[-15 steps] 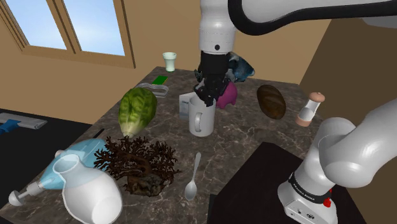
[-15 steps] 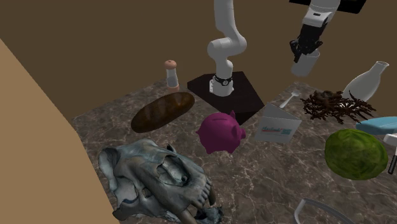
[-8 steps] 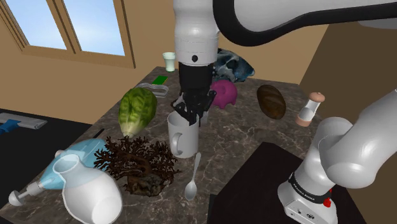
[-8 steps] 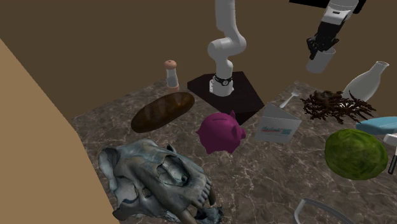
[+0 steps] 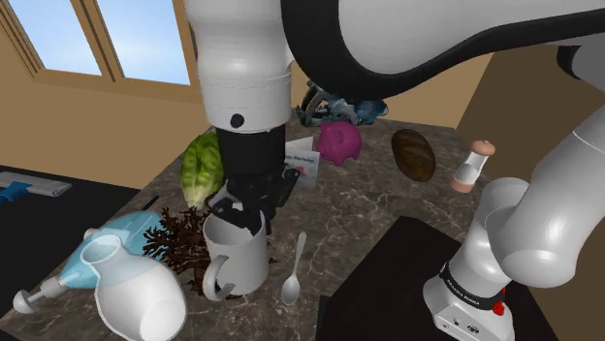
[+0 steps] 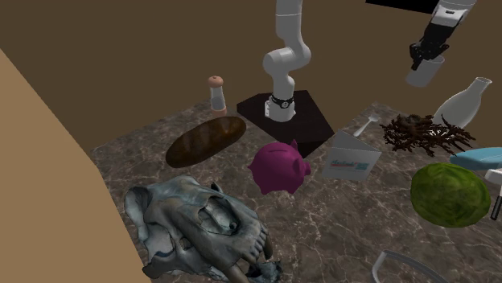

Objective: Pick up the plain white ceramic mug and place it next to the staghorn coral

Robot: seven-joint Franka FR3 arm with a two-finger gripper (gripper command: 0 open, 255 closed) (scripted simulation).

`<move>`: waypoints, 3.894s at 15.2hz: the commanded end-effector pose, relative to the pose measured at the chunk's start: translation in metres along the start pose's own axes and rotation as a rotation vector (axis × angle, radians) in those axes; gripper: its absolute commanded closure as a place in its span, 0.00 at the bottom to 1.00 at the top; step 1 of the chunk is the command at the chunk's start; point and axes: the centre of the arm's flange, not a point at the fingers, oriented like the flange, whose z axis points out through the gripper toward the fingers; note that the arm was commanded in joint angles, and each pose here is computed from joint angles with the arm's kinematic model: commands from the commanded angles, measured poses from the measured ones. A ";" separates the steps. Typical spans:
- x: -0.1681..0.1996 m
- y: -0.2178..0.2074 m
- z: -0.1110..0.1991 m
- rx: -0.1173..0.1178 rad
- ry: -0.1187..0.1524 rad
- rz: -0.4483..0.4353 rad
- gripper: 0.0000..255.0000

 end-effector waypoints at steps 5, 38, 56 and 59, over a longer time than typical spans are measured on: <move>-0.022 -0.073 0.004 0.001 -0.001 0.003 1.00; -0.009 -0.069 0.177 0.001 -0.001 0.003 1.00; -0.009 -0.068 0.133 0.001 -0.001 0.003 0.00; -0.009 -0.068 0.133 0.001 -0.001 0.003 0.00</move>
